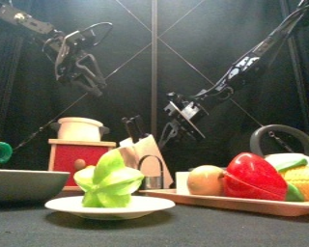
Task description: Grab pot lid
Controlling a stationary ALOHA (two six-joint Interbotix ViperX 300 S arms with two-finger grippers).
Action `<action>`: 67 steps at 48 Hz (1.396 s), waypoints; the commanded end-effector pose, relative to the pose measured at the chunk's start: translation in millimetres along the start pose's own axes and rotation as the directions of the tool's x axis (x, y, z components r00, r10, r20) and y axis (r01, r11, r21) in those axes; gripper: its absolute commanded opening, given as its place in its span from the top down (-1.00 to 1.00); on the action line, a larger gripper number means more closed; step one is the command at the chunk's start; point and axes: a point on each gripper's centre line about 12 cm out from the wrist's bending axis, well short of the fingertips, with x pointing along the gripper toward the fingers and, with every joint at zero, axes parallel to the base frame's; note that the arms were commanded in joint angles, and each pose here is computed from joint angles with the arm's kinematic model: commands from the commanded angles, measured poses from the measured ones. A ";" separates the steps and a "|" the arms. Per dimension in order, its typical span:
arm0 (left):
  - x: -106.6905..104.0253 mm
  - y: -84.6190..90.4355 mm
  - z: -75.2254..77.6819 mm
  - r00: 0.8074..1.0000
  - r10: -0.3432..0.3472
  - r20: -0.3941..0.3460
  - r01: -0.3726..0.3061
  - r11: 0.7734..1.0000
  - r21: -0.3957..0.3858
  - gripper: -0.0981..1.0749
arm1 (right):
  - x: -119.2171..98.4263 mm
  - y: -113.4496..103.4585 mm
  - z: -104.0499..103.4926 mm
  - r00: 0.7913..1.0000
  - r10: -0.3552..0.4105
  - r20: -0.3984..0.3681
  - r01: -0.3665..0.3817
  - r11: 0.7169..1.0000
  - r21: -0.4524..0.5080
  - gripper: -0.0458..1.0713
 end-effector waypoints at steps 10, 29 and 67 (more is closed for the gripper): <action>-9.4 -14.2 -20.3 0.981 -0.098 0.166 0.089 0.994 0.062 -0.49 | -54.6 37.9 24.7 0.989 0.101 0.110 -0.096 0.994 -0.047 0.32; -13.2 -18.2 -39.8 0.962 -0.157 0.222 0.101 0.964 0.247 -0.49 | -82.2 41.6 7.4 0.999 -0.047 0.016 0.045 0.988 0.146 0.27; -22.9 -14.4 -51.0 0.936 -0.182 0.301 0.117 0.968 0.222 -0.49 | -148.0 -51.3 -73.1 0.717 -0.579 -0.389 0.668 0.729 0.148 -0.19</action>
